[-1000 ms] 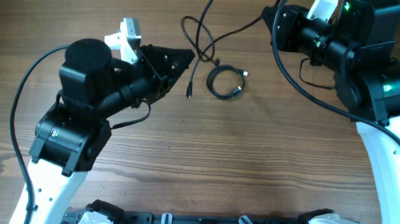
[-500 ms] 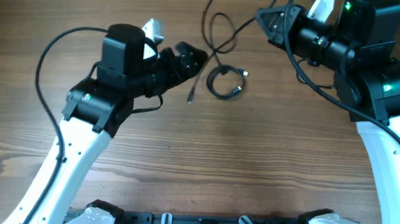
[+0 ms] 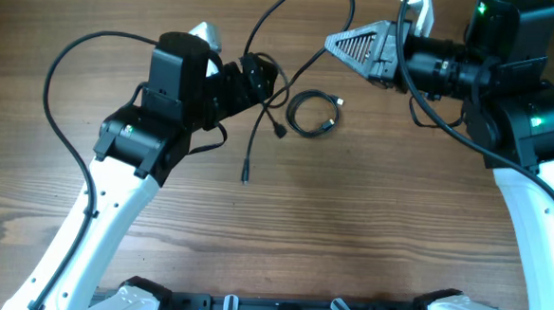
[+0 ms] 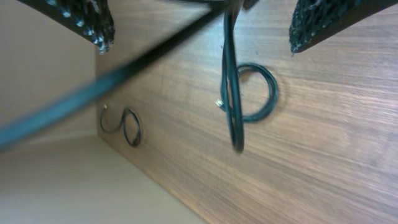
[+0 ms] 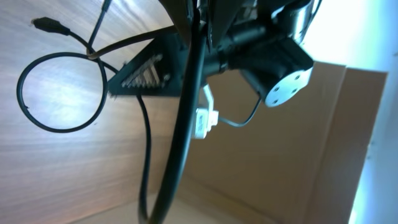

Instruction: Untangle cables

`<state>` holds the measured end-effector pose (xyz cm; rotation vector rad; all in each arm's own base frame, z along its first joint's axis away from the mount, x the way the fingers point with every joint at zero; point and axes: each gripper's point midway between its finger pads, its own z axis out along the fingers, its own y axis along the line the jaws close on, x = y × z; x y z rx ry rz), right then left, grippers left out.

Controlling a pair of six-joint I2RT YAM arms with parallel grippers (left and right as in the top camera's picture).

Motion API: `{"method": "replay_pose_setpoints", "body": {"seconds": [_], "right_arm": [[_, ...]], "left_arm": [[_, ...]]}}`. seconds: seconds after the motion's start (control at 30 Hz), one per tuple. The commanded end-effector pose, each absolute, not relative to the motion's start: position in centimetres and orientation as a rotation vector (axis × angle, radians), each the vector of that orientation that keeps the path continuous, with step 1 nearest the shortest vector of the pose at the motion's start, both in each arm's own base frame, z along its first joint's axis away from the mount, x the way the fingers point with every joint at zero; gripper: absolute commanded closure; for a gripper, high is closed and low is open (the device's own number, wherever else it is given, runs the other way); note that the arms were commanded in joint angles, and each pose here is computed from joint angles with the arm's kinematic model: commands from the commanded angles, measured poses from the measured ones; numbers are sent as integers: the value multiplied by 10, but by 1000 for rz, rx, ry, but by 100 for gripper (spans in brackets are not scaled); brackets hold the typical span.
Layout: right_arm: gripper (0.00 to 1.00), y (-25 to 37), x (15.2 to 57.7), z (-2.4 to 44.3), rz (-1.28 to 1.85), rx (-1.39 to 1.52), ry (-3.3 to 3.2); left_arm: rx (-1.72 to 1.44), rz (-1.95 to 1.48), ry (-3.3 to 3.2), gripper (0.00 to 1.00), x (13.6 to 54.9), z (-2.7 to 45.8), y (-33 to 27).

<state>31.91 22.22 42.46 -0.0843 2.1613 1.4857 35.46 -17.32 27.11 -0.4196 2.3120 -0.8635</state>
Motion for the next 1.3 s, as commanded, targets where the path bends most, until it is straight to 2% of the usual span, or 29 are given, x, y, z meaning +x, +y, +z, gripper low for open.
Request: {"method": "replay_pose_setpoints", "body": {"seconds": [0.0,0.1,0.17,0.23,0.27,0.3,0.4,0.47,0.53,0.57,0.73,0.83,0.9,0.97,1.17,1.2,1.23,1.27], "right_arm": [[96,228,303,442,1584,-145,2140],[96,228,302,442,1589,-146,2141],[96,228,301,442,1586,-158,2138],[96,226,307,439,1536,-157,2130],[96,222,313,435,1477,-136,2131],[96,206,331,415,1294,-11,2180],[96,189,344,398,1130,89,2215],[96,174,355,391,999,141,2209],[96,150,367,380,825,255,2211],[96,135,372,375,723,314,2210],[96,71,381,364,306,526,2146],[96,53,382,365,196,575,2111],[96,40,381,366,114,610,2083],[96,24,380,370,22,652,2043],[96,-12,379,372,-68,735,2001],[96,-16,380,371,-75,734,2005],[96,-21,379,370,-85,746,2005],[96,-24,378,370,-91,755,2004]], "left_arm": [[-422,-789,2288,23,365,270,-166],[-430,-778,2310,43,368,261,-167],[-434,-773,2322,69,370,256,-168],[-433,-774,2318,85,370,258,-168],[-433,-774,2316,85,369,259,-167],[-447,-747,2319,89,367,258,-162],[-492,-653,2325,95,366,252,-149],[-537,-545,2335,96,364,244,-134],[-583,-421,2341,86,361,236,-116],[-603,-360,2343,85,359,233,-107],[-654,-161,2348,82,350,224,-80],[-661,-123,2346,89,348,223,-74],[-672,-76,2335,89,347,223,-68],[-685,-4,2320,83,345,224,-57],[-696,39,2308,73,343,224,-51],[-696,39,2309,66,343,224,-51],[-697,39,2308,64,344,224,-51],[-697,39,2308,66,344,224,-51]]}}
